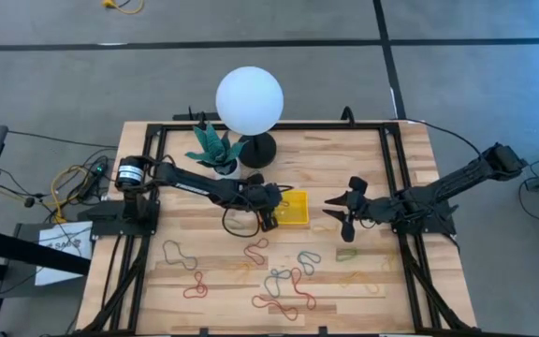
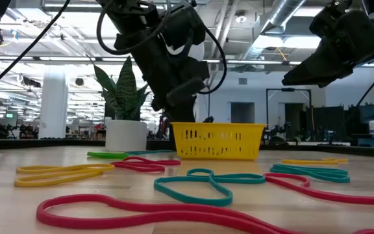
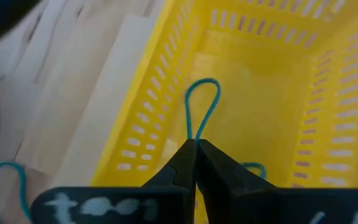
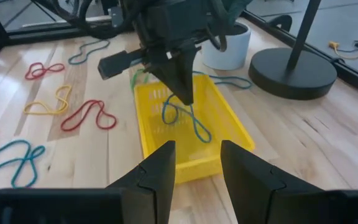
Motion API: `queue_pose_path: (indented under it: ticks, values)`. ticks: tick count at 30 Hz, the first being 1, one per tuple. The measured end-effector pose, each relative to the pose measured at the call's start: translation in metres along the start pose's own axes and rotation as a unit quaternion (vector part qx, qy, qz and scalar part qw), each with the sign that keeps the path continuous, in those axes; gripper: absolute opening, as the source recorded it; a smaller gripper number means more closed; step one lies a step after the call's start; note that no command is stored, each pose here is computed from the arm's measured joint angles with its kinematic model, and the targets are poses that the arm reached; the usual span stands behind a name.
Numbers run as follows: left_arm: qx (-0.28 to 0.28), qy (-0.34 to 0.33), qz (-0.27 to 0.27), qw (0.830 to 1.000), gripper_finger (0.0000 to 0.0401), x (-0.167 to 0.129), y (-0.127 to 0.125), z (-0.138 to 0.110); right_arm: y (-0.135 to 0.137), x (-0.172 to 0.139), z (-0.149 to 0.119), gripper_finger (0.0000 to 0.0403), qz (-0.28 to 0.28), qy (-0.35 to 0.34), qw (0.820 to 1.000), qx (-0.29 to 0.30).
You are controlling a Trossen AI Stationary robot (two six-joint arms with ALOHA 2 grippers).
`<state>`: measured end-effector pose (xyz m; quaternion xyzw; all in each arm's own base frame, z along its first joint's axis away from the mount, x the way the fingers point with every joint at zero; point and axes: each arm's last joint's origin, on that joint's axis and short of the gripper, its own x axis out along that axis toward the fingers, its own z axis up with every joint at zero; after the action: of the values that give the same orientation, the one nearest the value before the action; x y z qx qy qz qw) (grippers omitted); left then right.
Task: Pick and place items into bin
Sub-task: Put the blue rubber band into the yellow bin
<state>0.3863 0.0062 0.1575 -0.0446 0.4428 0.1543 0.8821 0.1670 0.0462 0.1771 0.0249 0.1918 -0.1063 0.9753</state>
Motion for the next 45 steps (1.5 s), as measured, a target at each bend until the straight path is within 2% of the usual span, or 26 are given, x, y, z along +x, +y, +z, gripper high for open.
queue_pose_path:
  ticks: [4,12,19,21,25,30,35,41,43,45]
  values:
    - [0.007,0.003,-0.006,1.0,0.0018,0.0,0.001,0.0,0.0,0.0,0.0,0.0122,0.0,0.0,1.0,0.0]
    - [0.009,0.004,-0.006,1.0,0.0087,-0.001,0.0,0.002,0.0,0.0,0.0,0.0122,0.0,-0.001,1.0,0.001]
    - [0.012,0.022,0.001,1.0,0.0098,-0.028,-0.004,0.039,0.0,0.0,0.0,0.0122,0.0,-0.001,1.0,0.01]
    - [0.02,0.031,0.019,0.999,0.0098,-0.041,-0.006,0.049,0.0,0.0,0.0,0.0122,0.0,0.0,1.0,0.021]
    - [0.056,0.058,0.09,0.993,0.0098,-0.074,-0.01,0.053,0.0,0.0,0.0,0.0122,0.0,0.0,1.0,0.03]
    - [0.071,0.076,0.157,0.982,0.0098,-0.121,-0.012,0.035,0.0,0.0,0.0,0.0122,0.0,0.002,1.0,0.029]
    - [0.022,0.041,0.159,0.986,0.0098,-0.148,-0.008,-0.001,0.0,0.0,-0.001,0.0122,-0.002,0.006,1.0,0.027]
    - [-0.075,-0.066,0.079,0.992,0.0098,-0.127,-0.006,-0.068,0.0,0.0,-0.001,0.0122,-0.002,0.006,1.0,0.027]
    - [-0.105,-0.096,0.037,0.989,0.0098,-0.115,-0.005,-0.085,0.0,0.0,-0.001,0.0122,-0.002,0.006,1.0,0.027]
    - [-0.13,-0.126,0.019,0.983,0.0098,-0.103,-0.002,-0.096,0.0,0.0,-0.001,0.0122,-0.002,0.006,1.0,0.027]
